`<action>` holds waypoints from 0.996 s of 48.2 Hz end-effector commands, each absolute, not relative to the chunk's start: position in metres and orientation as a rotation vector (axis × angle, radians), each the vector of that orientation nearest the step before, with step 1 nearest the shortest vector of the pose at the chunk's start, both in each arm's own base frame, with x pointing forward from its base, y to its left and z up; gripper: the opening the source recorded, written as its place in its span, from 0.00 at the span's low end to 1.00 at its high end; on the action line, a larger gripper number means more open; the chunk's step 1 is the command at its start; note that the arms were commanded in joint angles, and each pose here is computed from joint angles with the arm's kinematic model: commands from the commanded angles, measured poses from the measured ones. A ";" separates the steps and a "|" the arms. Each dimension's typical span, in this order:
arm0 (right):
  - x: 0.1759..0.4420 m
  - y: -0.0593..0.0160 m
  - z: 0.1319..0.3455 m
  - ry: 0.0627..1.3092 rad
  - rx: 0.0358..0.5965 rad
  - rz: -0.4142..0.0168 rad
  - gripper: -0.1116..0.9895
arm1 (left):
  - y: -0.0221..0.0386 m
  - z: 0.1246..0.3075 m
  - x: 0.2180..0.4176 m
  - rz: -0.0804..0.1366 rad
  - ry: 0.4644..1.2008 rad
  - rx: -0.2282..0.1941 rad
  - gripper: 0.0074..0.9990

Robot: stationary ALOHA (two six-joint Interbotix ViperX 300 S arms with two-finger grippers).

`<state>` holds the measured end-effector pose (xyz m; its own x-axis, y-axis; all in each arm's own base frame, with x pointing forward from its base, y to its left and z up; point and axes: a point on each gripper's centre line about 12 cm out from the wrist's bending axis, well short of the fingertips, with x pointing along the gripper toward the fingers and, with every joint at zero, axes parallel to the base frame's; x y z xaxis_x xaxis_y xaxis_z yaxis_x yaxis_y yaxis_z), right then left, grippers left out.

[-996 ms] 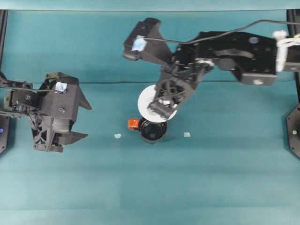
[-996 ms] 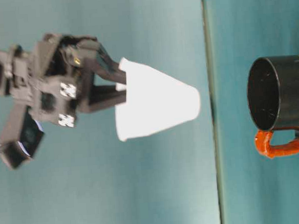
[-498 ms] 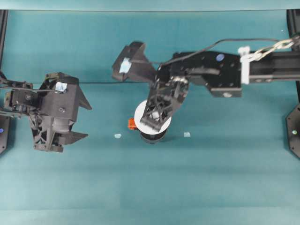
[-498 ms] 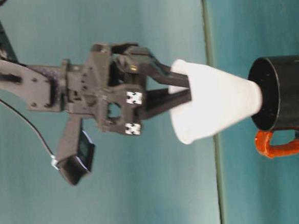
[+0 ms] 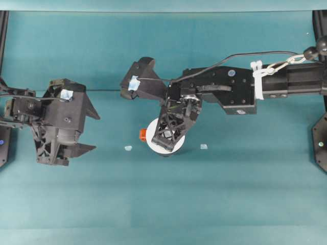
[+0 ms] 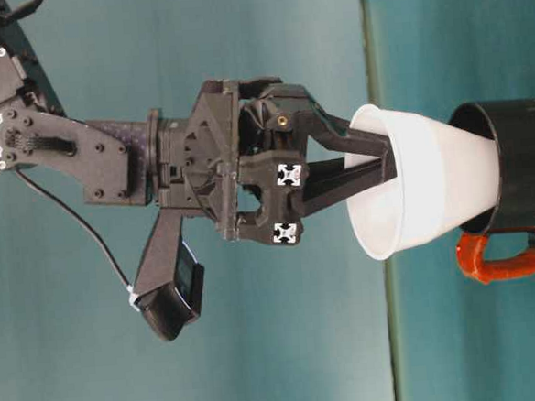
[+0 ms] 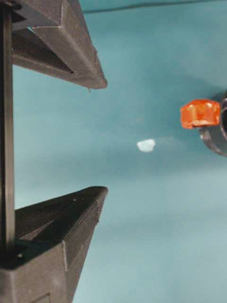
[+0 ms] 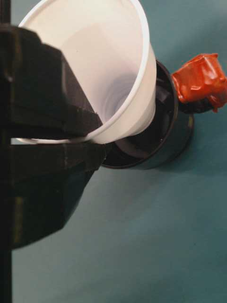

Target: Put the paper cup into the moved red handle cup holder.

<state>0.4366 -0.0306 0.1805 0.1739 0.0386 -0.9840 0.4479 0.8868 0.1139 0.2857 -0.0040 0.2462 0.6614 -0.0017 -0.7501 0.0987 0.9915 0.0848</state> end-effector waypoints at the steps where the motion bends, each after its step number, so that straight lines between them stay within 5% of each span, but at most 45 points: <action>1: 0.437 -0.0292 0.188 1.347 0.417 -0.287 0.00 | -0.0035 0.254 0.288 -0.054 0.821 0.123 0.92; 25: 0.436 -0.0285 0.185 1.326 0.419 -0.284 0.09 | -0.0035 0.254 0.288 -0.054 0.821 0.123 0.92; 32: 0.436 -0.0272 0.186 1.326 0.425 -0.282 0.31 | -0.0035 0.254 0.288 -0.054 0.822 0.123 0.92; 41: 0.436 -0.0250 0.186 1.324 0.422 -0.276 0.79 | -0.0040 0.254 0.288 -0.055 0.821 0.123 0.92; 48: 0.437 -0.0244 0.186 1.320 0.422 -0.274 0.81 | -0.0040 0.254 0.288 -0.055 0.821 0.123 0.92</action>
<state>0.4358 -0.0273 0.1724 0.1938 0.0429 -0.9801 0.4439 0.8871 0.1266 0.2855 -0.0040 0.2466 0.6625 -0.0017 -0.7490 0.0986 0.9915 0.0849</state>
